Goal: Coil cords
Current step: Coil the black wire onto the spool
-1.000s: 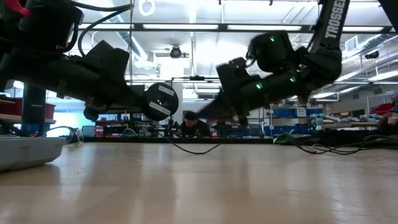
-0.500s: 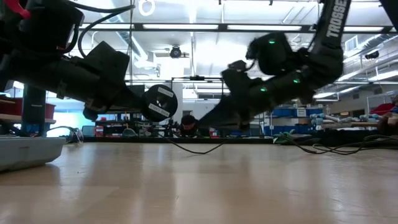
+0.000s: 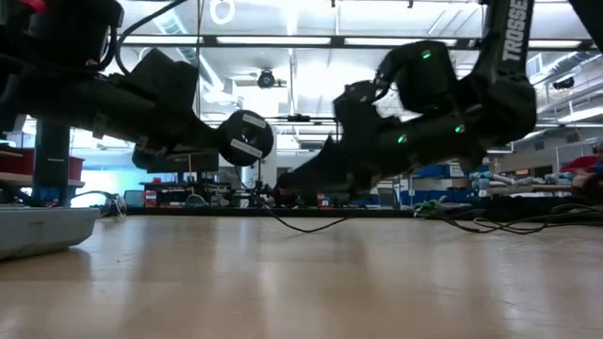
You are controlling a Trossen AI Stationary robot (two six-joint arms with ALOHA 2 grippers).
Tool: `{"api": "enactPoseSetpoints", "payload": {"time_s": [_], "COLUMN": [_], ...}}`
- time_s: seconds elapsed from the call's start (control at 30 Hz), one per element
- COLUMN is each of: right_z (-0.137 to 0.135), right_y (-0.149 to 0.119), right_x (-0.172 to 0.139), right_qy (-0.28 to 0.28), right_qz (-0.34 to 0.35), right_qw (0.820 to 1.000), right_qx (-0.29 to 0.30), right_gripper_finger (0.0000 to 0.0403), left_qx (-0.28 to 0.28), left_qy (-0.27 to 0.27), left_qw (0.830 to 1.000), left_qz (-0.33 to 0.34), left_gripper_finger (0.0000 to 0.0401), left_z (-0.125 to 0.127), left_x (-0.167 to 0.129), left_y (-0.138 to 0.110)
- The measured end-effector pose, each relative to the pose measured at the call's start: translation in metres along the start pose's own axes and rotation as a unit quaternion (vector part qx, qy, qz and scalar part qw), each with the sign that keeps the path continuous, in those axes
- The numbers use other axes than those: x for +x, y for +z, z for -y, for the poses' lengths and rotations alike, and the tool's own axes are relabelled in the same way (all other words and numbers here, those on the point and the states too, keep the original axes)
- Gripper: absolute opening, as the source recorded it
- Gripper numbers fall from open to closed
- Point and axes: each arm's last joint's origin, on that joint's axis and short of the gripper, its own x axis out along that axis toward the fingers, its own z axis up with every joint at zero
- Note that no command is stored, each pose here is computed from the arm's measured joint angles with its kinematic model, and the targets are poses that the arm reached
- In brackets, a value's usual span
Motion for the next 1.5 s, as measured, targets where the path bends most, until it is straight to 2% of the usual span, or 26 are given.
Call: {"api": "enactPoseSetpoints", "payload": {"time_s": [0.37, 0.47, 0.57, 0.67, 0.87, 1.07, 1.3, 1.5], "right_z": [-0.007, -0.009, -0.013, -0.014, -0.01, -0.006, 0.007, 0.013], "right_y": [-0.007, -0.012, -0.012, -0.01, -0.009, -0.009, 0.01, 0.053], "right_x": [0.009, 0.01, 0.014, 0.016, 0.017, 0.017, 0.005, -0.023], "right_qy": [0.042, 0.038, 0.033, 0.022, 0.012, 0.005, -0.049, -0.102], "right_qz": [-0.062, -0.099, -0.118, -0.121, -0.119, -0.122, -0.172, -0.184], "right_qw": [0.997, 0.994, 0.992, 0.992, 0.992, 0.992, 0.984, 0.978], "right_qx": [0.01, 0.005, -0.025, -0.04, -0.027, -0.02, 0.007, -0.007], "right_gripper_finger": [0.0123, 0.0137, 0.014, 0.013, 0.0084, 0.0011, 0.0004, 0.0002], "left_qx": [0.012, 0.005, 0.007, 0.008, 0.01, 0.01, 0.024, 0.034], "left_qy": [-0.002, -0.008, -0.013, -0.014, -0.018, -0.025, -0.031, -0.028], "left_qw": [1.0, 1.0, 0.999, 0.999, 0.999, 0.999, 0.999, 0.999], "left_qz": [0.006, 0.02, 0.034, 0.038, 0.035, 0.032, 0.019, 0.01], "left_gripper_finger": [0.0, 0.0, 0.0, 0.0, 0.0, 0.0, 0.0, 0.0], "left_z": [0.001, 0.002, 0.004, 0.004, 0.004, 0.005, 0.004, 0.003], "left_x": [0.0, 0.0, 0.0, -0.001, -0.001, -0.001, -0.001, -0.001], "left_y": [0.002, 0.006, 0.01, 0.011, 0.01, 0.01, 0.007, 0.004]}}
